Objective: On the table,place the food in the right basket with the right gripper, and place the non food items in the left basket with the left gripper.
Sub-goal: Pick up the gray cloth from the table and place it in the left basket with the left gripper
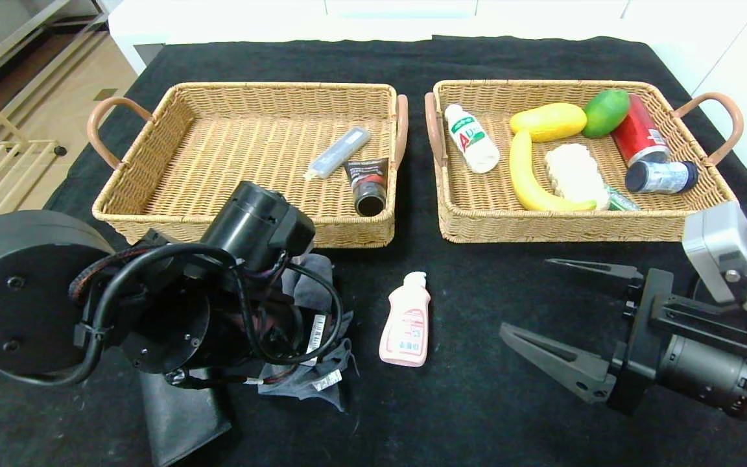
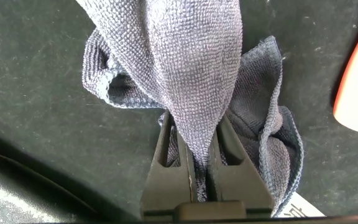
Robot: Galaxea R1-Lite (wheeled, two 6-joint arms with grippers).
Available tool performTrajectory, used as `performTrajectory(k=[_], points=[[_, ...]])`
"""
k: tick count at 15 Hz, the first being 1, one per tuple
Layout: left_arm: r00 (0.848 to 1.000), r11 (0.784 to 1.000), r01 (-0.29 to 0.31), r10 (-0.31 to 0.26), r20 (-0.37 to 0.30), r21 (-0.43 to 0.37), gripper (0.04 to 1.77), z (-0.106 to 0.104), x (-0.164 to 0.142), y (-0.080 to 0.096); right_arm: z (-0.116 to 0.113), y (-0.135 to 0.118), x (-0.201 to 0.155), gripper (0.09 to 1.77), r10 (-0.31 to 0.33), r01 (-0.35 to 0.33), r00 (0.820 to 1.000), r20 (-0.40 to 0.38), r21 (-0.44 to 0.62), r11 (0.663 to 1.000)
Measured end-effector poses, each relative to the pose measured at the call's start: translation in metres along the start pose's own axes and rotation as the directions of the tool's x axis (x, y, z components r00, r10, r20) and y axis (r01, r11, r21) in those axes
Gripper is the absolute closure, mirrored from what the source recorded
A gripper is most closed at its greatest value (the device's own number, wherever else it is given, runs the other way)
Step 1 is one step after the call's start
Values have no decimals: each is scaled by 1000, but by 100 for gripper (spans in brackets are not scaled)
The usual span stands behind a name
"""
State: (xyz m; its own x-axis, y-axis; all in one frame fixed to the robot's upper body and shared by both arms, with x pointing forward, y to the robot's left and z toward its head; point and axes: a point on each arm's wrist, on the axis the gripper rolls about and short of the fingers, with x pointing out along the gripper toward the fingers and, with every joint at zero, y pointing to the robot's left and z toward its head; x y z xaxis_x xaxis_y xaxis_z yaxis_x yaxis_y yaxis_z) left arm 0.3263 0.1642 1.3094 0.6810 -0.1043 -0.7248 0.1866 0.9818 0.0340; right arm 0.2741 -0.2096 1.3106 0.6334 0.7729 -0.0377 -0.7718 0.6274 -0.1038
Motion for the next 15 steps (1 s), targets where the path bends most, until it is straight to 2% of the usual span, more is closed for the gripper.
performTrajectory(k=[3, 7, 12, 13, 15], points=[[1000, 1000, -15, 15, 24, -4, 161, 0, -11, 4, 0, 0, 0, 15, 1, -1, 1000, -1, 0, 1000], [995, 999, 17, -14, 103, -31, 161, 0, -43, 15, -1, 1, 0, 15, 4, -4, 1000, -2, 0, 1000], [971, 992, 88, -65, 230, -94, 161, 2, -85, 36, -2, 1, 0, 15, 6, -6, 1000, -6, 1, 1000], [956, 987, 99, -59, 288, -125, 161, 9, -90, 41, -2, 2, 0, 15, 6, -6, 1000, -7, 1, 1000], [906, 975, 125, -38, 421, -182, 161, 24, -98, 51, -1, 2, 0, 15, 7, -7, 1000, -5, 0, 1000]])
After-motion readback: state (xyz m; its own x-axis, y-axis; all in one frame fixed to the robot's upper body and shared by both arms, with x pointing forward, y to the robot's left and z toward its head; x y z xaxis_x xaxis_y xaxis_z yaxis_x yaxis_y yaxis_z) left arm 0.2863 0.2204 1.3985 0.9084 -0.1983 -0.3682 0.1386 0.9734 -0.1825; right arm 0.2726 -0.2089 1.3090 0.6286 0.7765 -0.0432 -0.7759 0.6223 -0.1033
